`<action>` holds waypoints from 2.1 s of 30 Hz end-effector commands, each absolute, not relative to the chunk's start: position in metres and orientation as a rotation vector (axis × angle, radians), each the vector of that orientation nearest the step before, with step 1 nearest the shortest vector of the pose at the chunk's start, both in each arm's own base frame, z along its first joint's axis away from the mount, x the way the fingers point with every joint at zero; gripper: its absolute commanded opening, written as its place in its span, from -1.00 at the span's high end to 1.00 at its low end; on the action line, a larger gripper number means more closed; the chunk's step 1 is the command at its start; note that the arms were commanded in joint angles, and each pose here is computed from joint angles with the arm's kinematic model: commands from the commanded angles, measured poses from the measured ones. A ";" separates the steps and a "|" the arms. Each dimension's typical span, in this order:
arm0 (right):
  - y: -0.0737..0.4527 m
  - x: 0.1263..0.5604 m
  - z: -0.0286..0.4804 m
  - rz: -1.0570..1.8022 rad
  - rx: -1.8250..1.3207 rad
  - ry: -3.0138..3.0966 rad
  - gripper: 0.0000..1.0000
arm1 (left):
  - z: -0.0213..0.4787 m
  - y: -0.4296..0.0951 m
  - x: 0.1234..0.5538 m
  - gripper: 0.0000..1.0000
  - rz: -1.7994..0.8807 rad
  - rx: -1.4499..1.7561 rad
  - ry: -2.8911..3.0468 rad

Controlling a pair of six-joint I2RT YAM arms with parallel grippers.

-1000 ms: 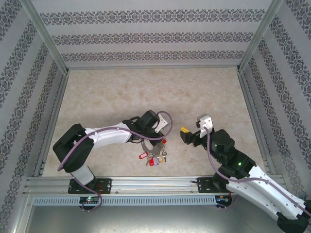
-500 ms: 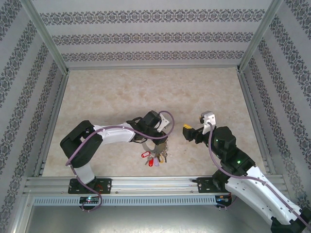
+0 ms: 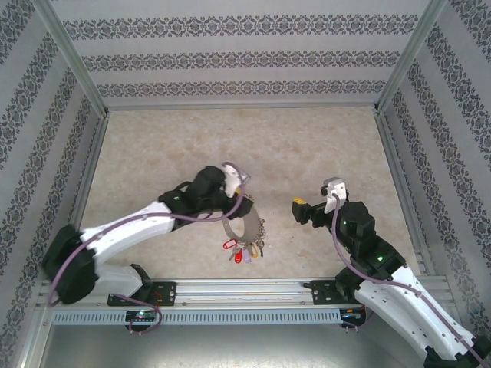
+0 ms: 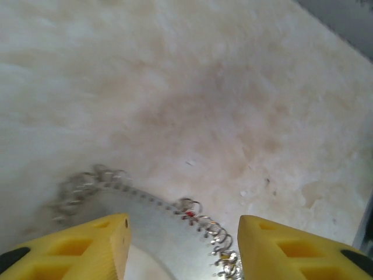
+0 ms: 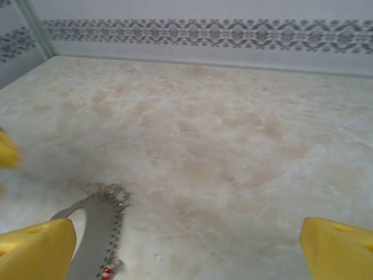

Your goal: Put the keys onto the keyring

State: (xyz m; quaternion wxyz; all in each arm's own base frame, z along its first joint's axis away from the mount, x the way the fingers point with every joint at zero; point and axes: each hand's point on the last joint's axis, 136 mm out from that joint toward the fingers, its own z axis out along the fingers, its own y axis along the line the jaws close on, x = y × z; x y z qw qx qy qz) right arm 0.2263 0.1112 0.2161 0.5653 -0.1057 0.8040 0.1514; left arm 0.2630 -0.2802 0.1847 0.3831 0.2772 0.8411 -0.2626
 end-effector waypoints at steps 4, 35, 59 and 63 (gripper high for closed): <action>0.077 0.243 0.210 0.215 -0.083 1.929 -0.96 | 0.195 -0.186 0.253 -1.00 -0.448 0.423 2.117; 0.002 0.360 0.136 -0.024 0.042 1.781 -0.96 | 0.219 -0.039 0.291 -1.00 0.360 0.015 1.695; -0.014 0.395 0.106 -0.080 0.121 1.871 -0.96 | 0.110 0.003 0.372 -1.00 0.206 -0.033 1.763; -0.013 0.394 0.106 -0.092 0.118 1.870 -0.96 | 0.104 0.001 0.375 -1.00 0.188 -0.006 1.734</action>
